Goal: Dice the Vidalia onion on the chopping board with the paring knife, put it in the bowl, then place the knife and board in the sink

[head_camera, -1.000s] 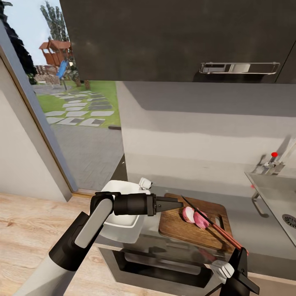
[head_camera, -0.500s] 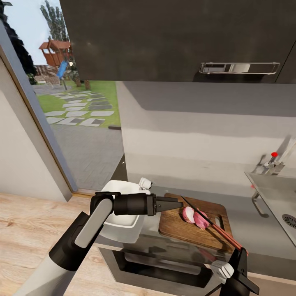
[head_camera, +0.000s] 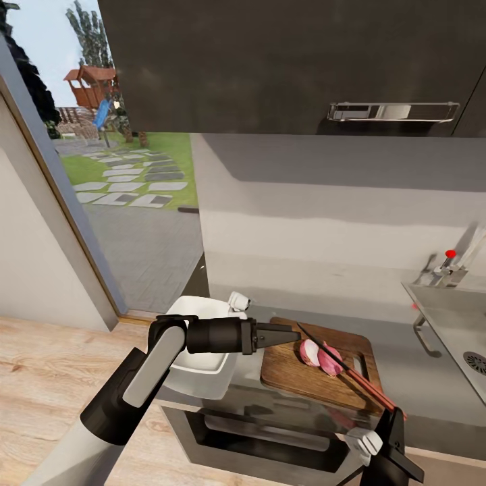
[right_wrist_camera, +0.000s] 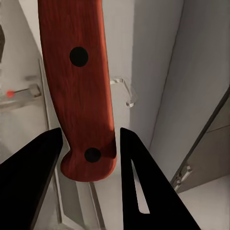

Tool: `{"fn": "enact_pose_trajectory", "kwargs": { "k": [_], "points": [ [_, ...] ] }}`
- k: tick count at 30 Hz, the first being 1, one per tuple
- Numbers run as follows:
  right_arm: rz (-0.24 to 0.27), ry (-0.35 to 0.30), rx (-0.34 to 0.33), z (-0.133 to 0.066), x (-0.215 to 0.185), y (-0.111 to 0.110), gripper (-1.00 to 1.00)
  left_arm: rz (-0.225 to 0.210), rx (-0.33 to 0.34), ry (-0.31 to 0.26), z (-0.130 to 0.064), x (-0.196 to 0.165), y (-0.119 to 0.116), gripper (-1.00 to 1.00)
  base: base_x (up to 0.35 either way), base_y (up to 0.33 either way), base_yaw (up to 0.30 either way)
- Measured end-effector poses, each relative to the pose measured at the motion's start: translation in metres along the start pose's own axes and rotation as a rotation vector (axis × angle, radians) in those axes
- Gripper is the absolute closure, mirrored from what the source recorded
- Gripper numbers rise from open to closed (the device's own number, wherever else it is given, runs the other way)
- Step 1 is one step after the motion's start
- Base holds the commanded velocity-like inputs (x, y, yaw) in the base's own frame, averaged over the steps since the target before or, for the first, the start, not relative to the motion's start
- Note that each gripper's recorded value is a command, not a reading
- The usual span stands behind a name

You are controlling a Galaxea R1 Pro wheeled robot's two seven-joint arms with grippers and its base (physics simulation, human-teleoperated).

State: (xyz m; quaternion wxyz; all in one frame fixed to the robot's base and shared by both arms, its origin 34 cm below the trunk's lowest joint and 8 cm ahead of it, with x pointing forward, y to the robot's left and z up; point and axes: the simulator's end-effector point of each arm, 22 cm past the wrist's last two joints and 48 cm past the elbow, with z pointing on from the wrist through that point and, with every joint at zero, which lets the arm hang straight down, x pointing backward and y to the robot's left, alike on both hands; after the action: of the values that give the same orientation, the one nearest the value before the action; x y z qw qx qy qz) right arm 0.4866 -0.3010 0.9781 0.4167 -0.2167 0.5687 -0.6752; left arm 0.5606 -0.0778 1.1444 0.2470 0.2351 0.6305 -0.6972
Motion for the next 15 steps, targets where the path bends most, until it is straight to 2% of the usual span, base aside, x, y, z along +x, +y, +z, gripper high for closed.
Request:
{"fn": "enact_pose_trajectory", "kwargs": {
  "k": [15],
  "points": [
    [-0.025,-0.001,-0.014,-0.0028,0.0024,0.0066,1.0,0.0,0.0,0.0,-0.0001,-0.0001,0.0001,-1.0,0.0,0.0,0.0]
  ]
}}
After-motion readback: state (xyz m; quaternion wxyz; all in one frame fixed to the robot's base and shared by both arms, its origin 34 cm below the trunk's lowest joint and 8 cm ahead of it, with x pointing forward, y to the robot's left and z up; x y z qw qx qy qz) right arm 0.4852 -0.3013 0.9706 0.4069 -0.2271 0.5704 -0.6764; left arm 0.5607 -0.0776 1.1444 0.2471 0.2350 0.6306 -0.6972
